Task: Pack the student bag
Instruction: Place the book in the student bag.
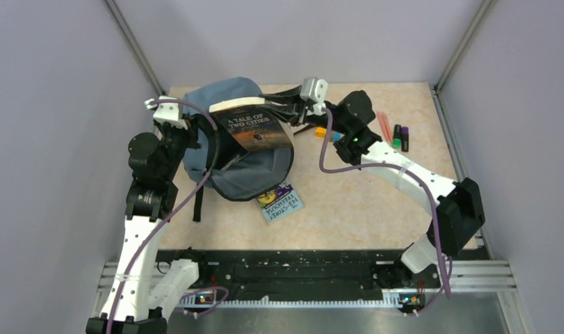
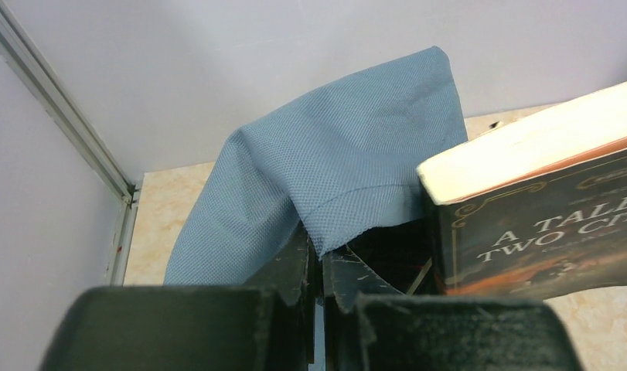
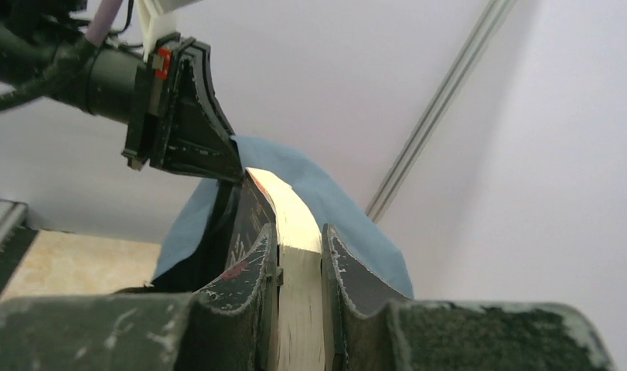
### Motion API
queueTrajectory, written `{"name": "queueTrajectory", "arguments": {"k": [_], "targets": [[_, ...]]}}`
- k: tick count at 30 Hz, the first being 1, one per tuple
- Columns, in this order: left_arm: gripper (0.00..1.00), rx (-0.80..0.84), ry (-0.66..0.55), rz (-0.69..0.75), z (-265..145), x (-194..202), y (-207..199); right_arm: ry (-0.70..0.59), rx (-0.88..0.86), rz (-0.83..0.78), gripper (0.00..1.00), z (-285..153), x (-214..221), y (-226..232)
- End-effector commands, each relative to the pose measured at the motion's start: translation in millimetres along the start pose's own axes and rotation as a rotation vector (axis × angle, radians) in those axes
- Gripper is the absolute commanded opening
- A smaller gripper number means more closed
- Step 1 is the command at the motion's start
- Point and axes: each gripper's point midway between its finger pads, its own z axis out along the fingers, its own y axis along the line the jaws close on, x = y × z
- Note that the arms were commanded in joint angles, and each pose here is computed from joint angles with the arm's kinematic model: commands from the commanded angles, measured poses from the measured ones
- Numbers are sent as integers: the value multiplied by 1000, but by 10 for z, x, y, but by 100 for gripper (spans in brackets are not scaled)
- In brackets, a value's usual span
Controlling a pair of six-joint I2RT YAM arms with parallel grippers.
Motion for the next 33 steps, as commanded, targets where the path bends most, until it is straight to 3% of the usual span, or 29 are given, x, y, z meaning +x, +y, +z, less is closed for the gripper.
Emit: {"name": "queueTrajectory", "arguments": {"k": [1, 7, 11, 21, 28, 31, 33], "targets": [[0, 12, -87, -3, 11, -237, -15, -244, -4, -362, 0, 152, -765, -106], [0, 14, -86, -3, 14, -236, -19, -143, -68, -388, 0, 203, -218, 83], [0, 17, -84, -4, 21, -228, -24, -1, -92, -387, 0, 96, 169, 146], [0, 23, -75, -4, 49, -196, -30, 244, -193, -497, 0, 114, 709, 231], [0, 20, -65, -6, 72, -162, -22, 219, -314, -517, 0, 452, 958, 588], [0, 17, -66, -6, 75, -162, -18, 178, -282, -506, 0, 598, 1023, 635], [0, 16, -66, -6, 70, -164, -16, 171, -255, -487, 9, 655, 1098, 634]]}}
